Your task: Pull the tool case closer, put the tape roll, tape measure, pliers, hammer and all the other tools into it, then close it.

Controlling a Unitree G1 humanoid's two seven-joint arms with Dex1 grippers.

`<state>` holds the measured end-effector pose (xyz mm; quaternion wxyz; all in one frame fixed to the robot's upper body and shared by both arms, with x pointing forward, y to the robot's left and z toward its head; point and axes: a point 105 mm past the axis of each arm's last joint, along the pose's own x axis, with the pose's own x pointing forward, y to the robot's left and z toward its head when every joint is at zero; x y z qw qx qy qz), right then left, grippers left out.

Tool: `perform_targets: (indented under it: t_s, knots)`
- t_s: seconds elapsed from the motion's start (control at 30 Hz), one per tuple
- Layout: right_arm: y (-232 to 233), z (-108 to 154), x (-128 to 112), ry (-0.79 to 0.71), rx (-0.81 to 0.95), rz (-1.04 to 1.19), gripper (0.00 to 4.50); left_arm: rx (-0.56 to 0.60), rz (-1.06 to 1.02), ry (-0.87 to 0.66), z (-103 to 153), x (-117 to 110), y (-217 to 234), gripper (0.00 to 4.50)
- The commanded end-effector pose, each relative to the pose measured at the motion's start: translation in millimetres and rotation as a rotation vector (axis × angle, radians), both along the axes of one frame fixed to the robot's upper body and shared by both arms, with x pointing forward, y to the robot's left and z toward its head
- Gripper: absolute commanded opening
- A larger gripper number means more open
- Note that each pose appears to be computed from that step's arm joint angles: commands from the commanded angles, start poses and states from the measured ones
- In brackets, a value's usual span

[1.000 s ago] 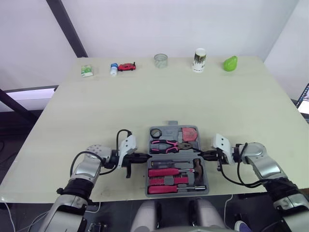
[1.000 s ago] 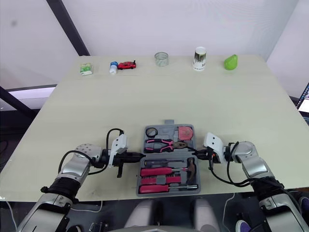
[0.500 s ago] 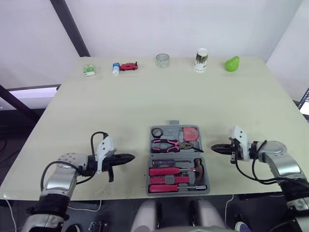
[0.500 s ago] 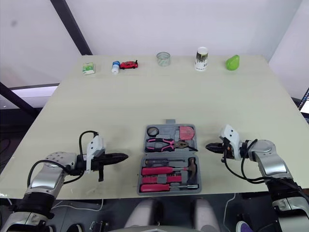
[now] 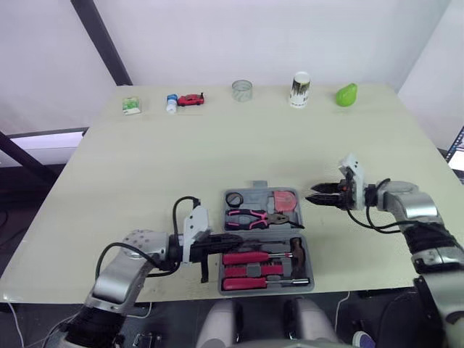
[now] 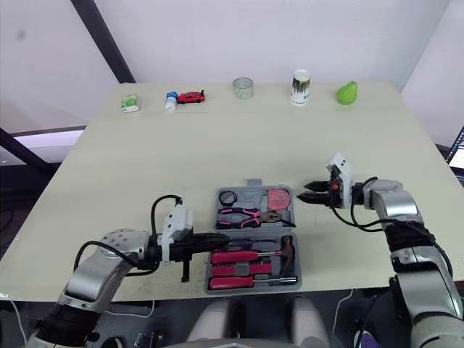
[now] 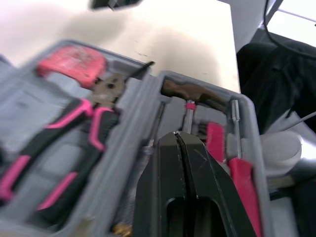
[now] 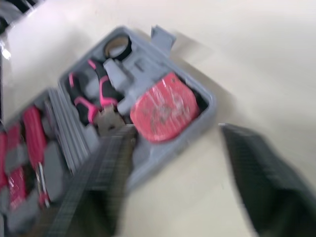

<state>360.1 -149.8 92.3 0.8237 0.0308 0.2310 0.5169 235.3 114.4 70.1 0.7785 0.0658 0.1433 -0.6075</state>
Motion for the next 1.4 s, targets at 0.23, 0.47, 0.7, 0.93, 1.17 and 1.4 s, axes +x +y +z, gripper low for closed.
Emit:
perform_targets:
  t_s: [0.23, 0.47, 0.7, 0.93, 1.17, 1.4]
  knots:
    - [11.2, -7.2, 18.4, 0.130, -0.008, -0.035, 4.44, 0.162, -0.125, 0.062, -28.5, -17.9, -11.9, 0.00]
    - [19.7, -22.6, 16.8, 0.199, -0.084, -0.008, 4.44, 0.306, -0.103, 0.091, -51.8, -22.3, -7.8, 0.00]
    - [26.6, -33.8, 14.4, 0.270, -0.079, -0.018, 4.44, 0.316, -0.091, 0.076, -61.8, -22.5, -6.4, 0.00]
    - [47.4, -36.3, 12.3, 0.388, 0.080, -0.065, 4.44, 0.307, -0.101, 0.038, -57.8, -21.2, -10.3, 0.00]
    - [59.4, -22.7, 12.1, 0.438, 0.245, -0.065, 4.44, 0.303, -0.107, 0.033, -54.9, -20.9, -11.6, 0.00]
    - [58.7, -3.2, 9.0, 0.418, 0.371, -0.004, 4.44, 0.304, -0.106, 0.024, -51.7, -18.8, -9.7, 0.00]
